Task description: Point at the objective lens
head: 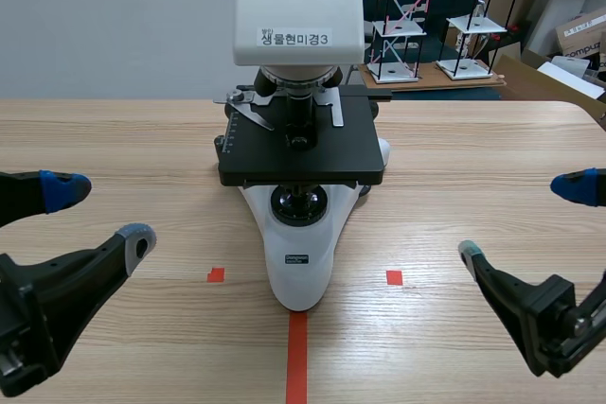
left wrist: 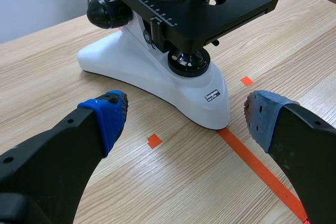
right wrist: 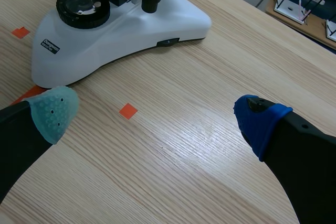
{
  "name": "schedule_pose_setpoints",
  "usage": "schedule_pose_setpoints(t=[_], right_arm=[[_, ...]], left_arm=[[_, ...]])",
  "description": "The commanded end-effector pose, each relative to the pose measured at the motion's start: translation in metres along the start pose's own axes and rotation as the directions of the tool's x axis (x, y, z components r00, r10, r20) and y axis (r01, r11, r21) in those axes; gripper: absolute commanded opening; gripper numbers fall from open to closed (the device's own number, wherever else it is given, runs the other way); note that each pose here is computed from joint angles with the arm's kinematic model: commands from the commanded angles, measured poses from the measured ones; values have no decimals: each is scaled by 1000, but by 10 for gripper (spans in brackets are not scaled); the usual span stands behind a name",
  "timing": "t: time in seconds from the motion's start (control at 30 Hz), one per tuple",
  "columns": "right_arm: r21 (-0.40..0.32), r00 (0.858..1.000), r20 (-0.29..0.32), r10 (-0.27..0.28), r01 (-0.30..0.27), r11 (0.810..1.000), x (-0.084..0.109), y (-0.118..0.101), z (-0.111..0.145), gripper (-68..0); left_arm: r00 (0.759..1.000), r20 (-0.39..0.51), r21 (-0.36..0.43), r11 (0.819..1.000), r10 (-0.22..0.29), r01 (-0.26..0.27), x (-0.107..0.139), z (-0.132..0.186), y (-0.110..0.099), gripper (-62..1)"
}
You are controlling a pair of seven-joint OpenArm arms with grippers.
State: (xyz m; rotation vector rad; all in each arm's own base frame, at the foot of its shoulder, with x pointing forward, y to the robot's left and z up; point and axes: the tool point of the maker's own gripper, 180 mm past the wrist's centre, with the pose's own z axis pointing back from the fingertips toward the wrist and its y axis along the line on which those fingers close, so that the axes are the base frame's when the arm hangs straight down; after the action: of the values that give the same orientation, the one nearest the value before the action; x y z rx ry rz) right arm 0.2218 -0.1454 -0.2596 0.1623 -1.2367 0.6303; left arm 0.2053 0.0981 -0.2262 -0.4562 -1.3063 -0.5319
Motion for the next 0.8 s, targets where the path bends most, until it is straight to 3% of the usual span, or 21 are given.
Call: schedule_pose_setpoints(t=[0.0,0.77], right_arm=[[-16,999,34,3,-2,1000,9,-6,-1,-12],[-16,999,36,0,1,1000,9,-6,-1,-12]], left_arm=[[1000,13,4,1000,6,-6,3,0,0,-131],[1000,7,3,1000,5,-5,2,0,-1,-131]])
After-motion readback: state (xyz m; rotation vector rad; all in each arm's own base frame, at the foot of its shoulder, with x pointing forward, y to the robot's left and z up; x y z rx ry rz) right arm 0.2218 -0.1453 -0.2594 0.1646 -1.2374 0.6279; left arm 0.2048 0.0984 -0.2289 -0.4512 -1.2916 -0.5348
